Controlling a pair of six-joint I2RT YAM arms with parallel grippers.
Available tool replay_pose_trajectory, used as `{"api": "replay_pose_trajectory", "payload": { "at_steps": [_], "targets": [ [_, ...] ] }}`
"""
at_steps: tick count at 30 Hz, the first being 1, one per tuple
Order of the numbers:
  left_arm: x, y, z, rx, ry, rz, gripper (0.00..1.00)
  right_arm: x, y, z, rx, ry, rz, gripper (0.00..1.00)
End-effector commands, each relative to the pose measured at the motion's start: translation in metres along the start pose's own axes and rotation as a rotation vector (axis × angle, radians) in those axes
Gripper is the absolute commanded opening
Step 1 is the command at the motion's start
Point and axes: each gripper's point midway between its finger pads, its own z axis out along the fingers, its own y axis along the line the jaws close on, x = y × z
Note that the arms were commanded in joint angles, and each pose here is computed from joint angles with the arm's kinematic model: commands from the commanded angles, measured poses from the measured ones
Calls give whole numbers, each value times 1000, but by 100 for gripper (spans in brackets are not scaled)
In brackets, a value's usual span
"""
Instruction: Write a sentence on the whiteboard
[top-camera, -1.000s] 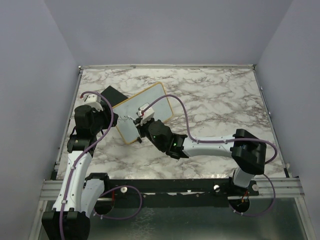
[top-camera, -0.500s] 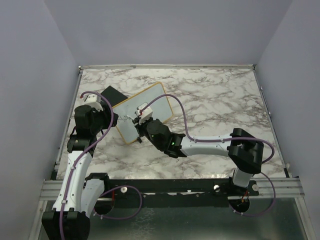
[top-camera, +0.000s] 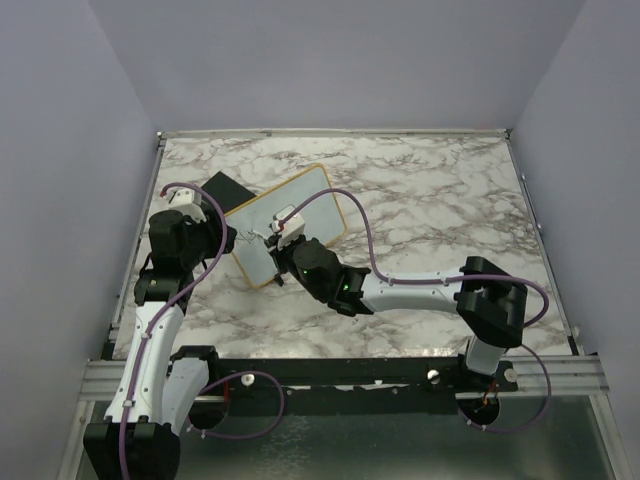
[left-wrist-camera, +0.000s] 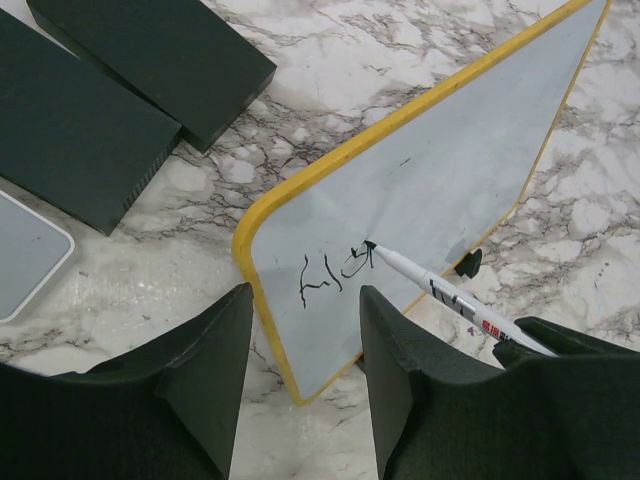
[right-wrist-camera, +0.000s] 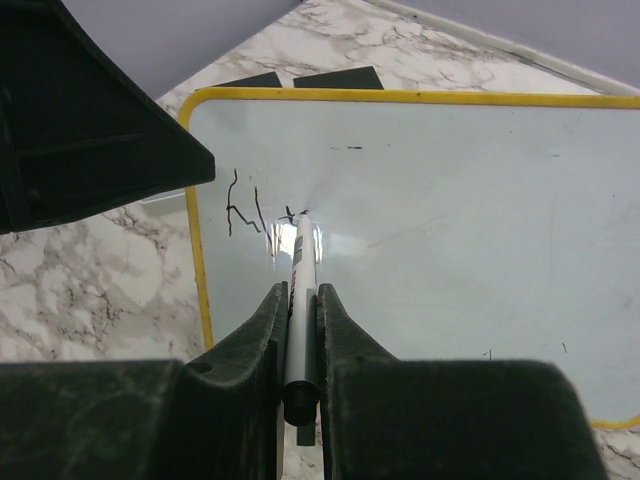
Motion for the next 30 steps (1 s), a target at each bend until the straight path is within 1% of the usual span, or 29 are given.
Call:
{"api": "replay_pose_trajectory", "payload": {
  "at_steps": [1, 15, 30],
  "targets": [
    [1, -1, -1, 4, -8, 1, 49, -7, -7, 5, 38, -23, 0, 0],
    [2, -1, -1, 5, -7, 1, 49, -8, -17, 0, 66, -26, 2, 0],
    [1, -1, -1, 4, -11, 1, 49, 2, -22, -6, 77, -4, 5, 0]
  ]
}}
